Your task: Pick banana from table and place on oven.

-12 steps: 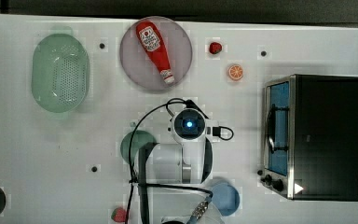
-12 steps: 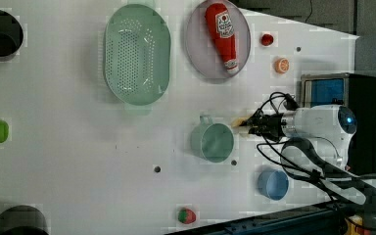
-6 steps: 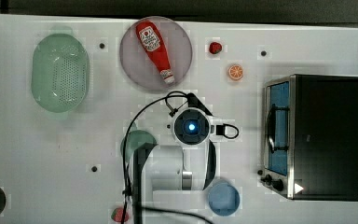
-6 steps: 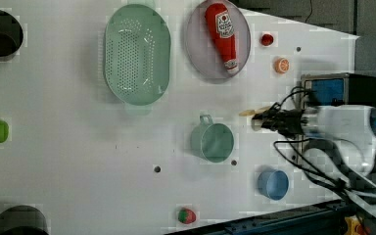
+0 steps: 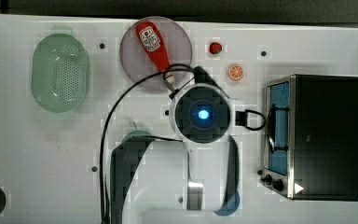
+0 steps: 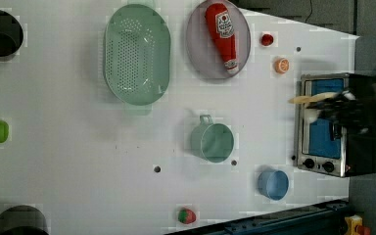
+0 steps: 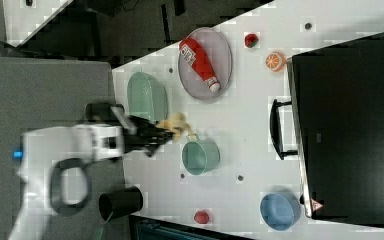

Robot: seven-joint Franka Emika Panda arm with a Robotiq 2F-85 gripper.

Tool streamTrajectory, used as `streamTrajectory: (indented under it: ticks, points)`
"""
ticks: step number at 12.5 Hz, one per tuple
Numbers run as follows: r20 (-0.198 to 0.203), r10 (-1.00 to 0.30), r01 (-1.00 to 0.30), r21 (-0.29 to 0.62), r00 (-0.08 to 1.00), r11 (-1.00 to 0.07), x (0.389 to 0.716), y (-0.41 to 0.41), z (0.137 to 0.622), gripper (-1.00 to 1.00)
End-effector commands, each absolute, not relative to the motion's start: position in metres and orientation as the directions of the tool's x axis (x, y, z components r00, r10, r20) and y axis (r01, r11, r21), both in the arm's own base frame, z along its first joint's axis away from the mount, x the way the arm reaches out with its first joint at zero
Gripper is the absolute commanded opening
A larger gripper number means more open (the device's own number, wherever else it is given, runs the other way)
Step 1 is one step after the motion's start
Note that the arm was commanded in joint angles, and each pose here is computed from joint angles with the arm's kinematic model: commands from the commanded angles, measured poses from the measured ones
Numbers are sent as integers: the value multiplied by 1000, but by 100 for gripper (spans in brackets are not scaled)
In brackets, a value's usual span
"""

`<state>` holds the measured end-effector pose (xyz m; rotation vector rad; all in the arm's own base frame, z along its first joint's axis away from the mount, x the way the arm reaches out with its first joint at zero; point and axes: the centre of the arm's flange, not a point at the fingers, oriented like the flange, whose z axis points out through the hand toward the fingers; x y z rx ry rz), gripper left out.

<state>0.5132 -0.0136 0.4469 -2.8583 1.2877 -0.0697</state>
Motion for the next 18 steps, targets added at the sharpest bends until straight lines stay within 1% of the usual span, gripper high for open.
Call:
streamTrajectory:
  ticks: [1, 3, 4, 7, 9, 10, 11, 13, 14, 17, 18]
  points:
    - [32, -815, -815, -15, 579, -580, 513, -69, 497, -50]
    - [52, -792, -792, -34, 608, -610, 514, -118, 513, -50]
    - [54, -776, -776, -33, 628, -630, 511, -144, 513, -50]
    - [36, -780, -780, -9, 625, -625, 498, -220, 490, -50]
    - [35, -779, -780, 11, 626, -626, 490, -262, 469, -50]
    - [48, -781, -783, 19, 622, -622, 489, -280, 459, -50]
    - [76, -784, -787, 23, 616, -616, 490, -297, 450, -50]
    - [128, -754, -764, 46, 644, -644, 493, -322, 430, -50]
    - [130, -743, -753, 66, 657, -655, 493, -331, 418, -50]
    - [102, -753, -760, 105, 650, -642, 488, -346, 392, -50]
    - [104, -755, -762, 110, 648, -639, 488, -348, 390, -40]
